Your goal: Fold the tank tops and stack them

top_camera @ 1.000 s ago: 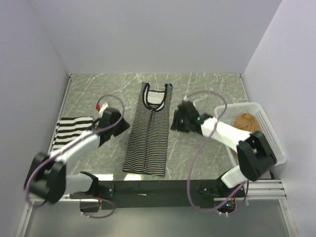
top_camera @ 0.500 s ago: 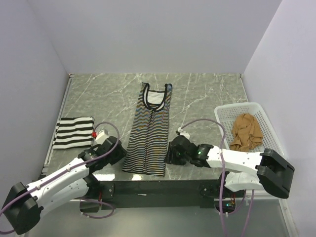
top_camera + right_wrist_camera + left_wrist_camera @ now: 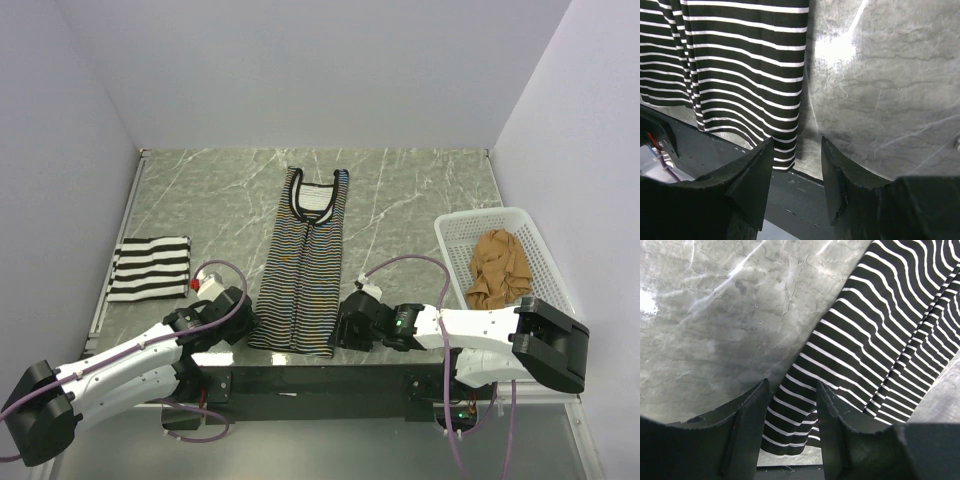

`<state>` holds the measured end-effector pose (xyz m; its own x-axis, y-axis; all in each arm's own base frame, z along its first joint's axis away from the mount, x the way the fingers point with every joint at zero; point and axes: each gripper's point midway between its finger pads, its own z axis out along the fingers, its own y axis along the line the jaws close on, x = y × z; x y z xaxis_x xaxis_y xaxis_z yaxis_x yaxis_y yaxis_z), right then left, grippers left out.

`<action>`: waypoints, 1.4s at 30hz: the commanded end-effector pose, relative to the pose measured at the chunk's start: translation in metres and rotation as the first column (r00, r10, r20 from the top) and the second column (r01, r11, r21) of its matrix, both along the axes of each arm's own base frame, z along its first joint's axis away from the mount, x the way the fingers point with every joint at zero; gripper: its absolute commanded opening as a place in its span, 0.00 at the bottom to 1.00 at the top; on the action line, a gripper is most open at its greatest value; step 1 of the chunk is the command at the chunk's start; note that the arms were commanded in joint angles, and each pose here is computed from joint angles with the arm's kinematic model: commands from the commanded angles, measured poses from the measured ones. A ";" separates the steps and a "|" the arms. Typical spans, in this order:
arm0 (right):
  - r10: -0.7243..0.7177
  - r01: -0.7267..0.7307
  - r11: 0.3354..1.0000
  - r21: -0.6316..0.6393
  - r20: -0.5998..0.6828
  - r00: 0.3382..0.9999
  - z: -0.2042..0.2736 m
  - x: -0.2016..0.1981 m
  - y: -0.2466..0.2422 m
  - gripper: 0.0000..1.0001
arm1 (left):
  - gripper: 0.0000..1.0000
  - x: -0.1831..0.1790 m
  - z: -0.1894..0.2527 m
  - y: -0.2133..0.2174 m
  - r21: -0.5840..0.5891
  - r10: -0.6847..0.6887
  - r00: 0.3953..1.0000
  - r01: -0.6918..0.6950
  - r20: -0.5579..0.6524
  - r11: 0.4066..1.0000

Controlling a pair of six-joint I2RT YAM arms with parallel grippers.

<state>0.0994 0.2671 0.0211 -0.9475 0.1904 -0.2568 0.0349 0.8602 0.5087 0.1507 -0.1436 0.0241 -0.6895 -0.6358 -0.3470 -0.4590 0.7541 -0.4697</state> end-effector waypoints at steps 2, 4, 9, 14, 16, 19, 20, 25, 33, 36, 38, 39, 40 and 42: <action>-0.028 0.028 1.000 0.009 0.004 1.000 -0.003 -0.002 -0.002 0.50 | 0.49 -0.007 -0.011 0.002 -0.003 0.012 0.999 -0.012 -0.034 1.000; -0.016 0.016 1.000 0.012 -0.001 1.000 -0.004 -0.004 0.001 0.50 | 0.48 -0.009 -0.013 0.001 -0.013 0.012 0.999 -0.012 -0.038 1.000; 0.006 -0.006 1.000 -0.012 -0.032 0.999 -0.016 -0.011 0.006 0.49 | 0.45 -0.013 -0.016 -0.001 -0.047 0.001 1.000 -0.002 -0.031 0.999; -0.008 0.006 0.999 -0.040 -0.037 0.999 -0.021 -0.011 0.006 0.45 | 0.42 -0.015 -0.018 -0.004 -0.066 -0.020 0.999 0.018 -0.031 0.998; -0.019 0.017 0.999 -0.047 -0.042 0.999 -0.024 -0.012 0.001 0.41 | 0.41 -0.016 -0.019 -0.006 -0.072 -0.039 0.999 0.036 -0.034 0.997; -0.028 0.025 0.998 -0.059 -0.042 0.999 -0.026 -0.014 -0.005 0.23 | 0.37 -0.017 -0.018 -0.010 -0.082 -0.063 0.998 0.060 -0.029 0.995; -0.031 0.028 0.997 -0.071 -0.044 0.999 -0.027 -0.014 -0.008 0.14 | 0.36 -0.017 -0.018 -0.012 -0.086 -0.068 0.997 0.065 -0.028 0.994; -0.030 0.026 0.995 -0.100 -0.037 0.999 -0.028 -0.015 -0.017 0.00 | 0.31 -0.015 -0.014 -0.019 -0.091 -0.116 0.993 0.115 -0.009 0.989; -0.053 0.052 0.983 -0.174 -0.005 0.999 -0.031 -0.008 -0.046 0.00 | 0.22 -0.011 -0.004 -0.044 -0.129 -0.233 0.972 0.234 0.026 0.964; -0.057 0.058 0.980 -0.189 0.007 0.998 -0.031 -0.006 -0.058 0.00 | 0.20 -0.010 -0.001 -0.053 -0.141 -0.268 0.962 0.271 0.041 0.952; -0.067 0.069 0.981 -0.183 0.019 0.998 -0.028 -0.004 -0.063 0.00 | 0.20 -0.010 0.001 -0.059 -0.145 -0.289 0.956 0.293 0.050 0.945; -0.068 0.071 0.980 -0.185 0.020 0.997 -0.029 -0.004 -0.066 0.00 | 0.20 -0.011 -0.001 -0.060 -0.138 -0.302 0.952 0.306 0.043 0.942; -0.070 0.072 0.980 -0.184 0.021 0.997 -0.028 -0.005 -0.068 0.00 | 0.20 -0.013 -0.001 -0.063 -0.135 -0.318 0.947 0.321 0.043 0.938; -0.068 0.070 0.982 -0.174 0.021 0.997 -0.027 -0.006 -0.069 0.00 | 0.22 -0.016 -0.001 -0.068 -0.134 -0.337 0.941 0.339 0.040 0.931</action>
